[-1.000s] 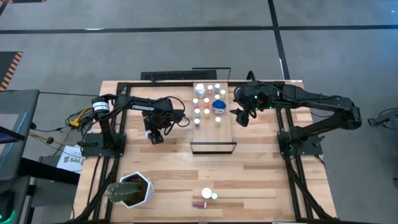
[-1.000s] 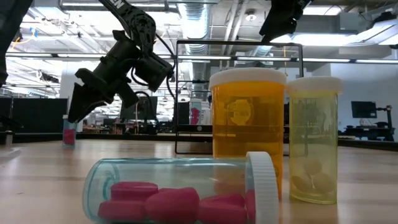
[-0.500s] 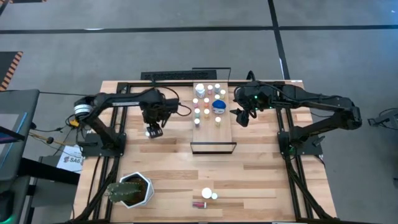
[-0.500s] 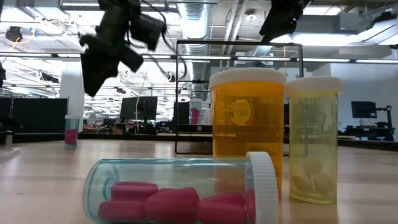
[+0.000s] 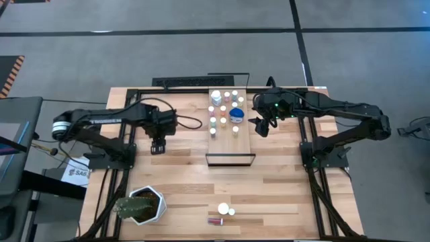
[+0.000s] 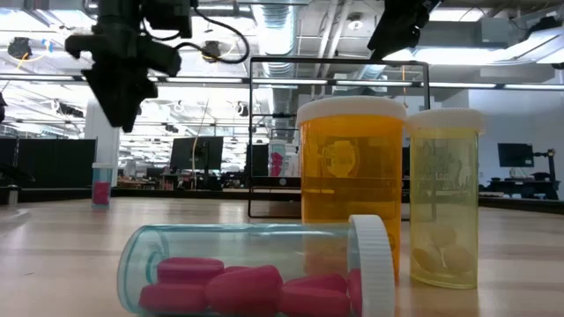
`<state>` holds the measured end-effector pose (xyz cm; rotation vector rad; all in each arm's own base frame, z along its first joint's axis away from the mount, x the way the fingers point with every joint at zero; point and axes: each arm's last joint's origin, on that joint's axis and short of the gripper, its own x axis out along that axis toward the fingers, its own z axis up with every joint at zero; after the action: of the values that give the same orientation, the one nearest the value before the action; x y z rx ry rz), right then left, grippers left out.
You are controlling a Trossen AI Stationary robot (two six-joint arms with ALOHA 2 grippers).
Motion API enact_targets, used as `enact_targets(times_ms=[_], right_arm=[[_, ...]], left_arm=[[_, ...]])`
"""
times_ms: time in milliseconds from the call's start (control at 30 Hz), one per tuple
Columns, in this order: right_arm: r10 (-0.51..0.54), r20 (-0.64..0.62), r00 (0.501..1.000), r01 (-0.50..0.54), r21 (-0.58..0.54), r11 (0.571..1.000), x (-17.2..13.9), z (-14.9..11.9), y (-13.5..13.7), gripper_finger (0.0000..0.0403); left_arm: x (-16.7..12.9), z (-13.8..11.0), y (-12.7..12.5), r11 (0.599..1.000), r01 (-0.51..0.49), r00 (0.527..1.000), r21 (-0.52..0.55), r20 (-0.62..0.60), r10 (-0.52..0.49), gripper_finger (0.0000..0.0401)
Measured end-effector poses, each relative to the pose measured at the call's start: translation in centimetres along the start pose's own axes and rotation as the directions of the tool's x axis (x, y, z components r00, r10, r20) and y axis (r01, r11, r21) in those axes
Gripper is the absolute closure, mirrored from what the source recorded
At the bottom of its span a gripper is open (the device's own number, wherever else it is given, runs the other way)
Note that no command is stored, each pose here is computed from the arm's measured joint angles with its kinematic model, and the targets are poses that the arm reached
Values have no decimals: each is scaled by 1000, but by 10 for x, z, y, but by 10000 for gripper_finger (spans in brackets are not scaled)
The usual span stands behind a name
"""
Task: Pick and place medicine bottles onto shelf by color
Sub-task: Put the light blue pill bottle on the shelf
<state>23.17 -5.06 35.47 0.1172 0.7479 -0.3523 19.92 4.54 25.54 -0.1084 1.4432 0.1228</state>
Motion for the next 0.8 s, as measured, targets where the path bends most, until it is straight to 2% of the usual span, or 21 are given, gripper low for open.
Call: enact_targets(times_ms=[133, 300, 800], right_arm=[[0, 0, 1000, 0, 0, 1000, 0, 0, 0, 127], [1, 0, 1000, -1, -1, 1000, 0, 0, 0, 127], [2, -1, 1000, -2, -1, 1000, 0, 0, 0, 127]], left_arm=[[15, -11, -3, 997, -33, 999, -70, 5, 33, 213], [35, -24, -5, 990, -58, 997, -127, -66, 49, 213], [58, -29, -8, 992, -73, 997, -101, -42, 69, 213]])
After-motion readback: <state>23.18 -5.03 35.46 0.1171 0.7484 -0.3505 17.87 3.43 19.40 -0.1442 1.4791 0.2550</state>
